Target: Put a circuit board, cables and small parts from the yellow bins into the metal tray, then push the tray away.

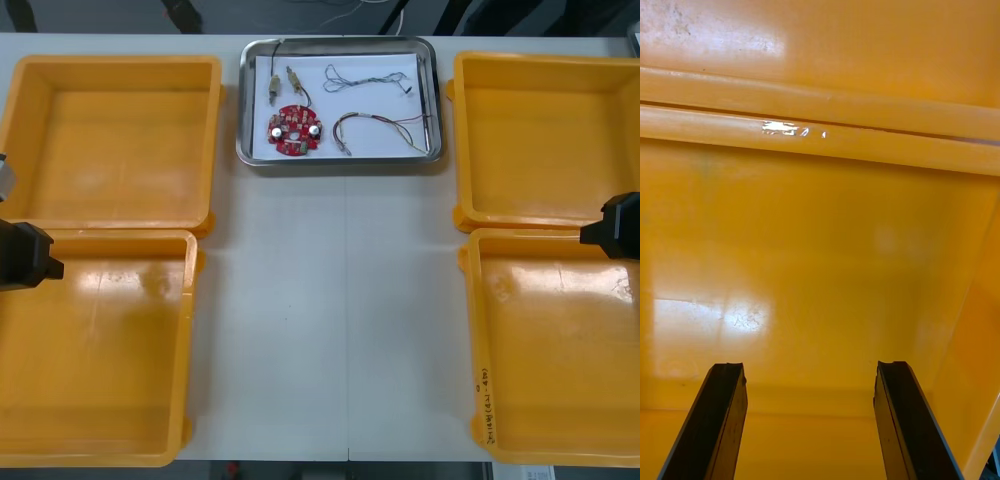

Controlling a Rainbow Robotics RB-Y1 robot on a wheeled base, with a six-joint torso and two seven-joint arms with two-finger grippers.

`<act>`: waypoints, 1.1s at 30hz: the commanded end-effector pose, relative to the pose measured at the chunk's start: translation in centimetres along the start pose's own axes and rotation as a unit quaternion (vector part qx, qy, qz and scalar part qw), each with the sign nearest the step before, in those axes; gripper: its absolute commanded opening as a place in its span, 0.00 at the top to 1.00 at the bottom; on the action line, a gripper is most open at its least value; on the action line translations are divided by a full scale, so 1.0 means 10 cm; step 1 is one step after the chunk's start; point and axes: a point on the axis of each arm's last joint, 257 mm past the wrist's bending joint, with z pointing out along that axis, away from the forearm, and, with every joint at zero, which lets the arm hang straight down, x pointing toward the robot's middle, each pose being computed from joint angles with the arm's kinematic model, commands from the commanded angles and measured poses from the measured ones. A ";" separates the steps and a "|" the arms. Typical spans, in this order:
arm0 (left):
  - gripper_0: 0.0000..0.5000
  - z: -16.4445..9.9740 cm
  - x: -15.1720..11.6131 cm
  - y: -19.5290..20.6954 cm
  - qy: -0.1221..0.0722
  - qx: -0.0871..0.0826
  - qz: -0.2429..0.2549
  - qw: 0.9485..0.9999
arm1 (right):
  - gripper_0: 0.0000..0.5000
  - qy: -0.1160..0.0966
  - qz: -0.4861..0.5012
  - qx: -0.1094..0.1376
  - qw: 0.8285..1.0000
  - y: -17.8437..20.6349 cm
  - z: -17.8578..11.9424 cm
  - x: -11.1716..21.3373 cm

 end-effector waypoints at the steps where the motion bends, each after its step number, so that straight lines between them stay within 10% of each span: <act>1: 0.00 -0.14 -0.09 0.12 -0.021 -0.019 0.044 0.999 | 0.00 0.000 0.007 0.023 1.000 -0.26 -0.06 0.02; 33: 0.00 -0.14 -0.09 0.12 -0.021 -0.019 0.044 0.999 | 0.00 0.044 -0.014 0.068 0.997 -0.58 0.07 0.15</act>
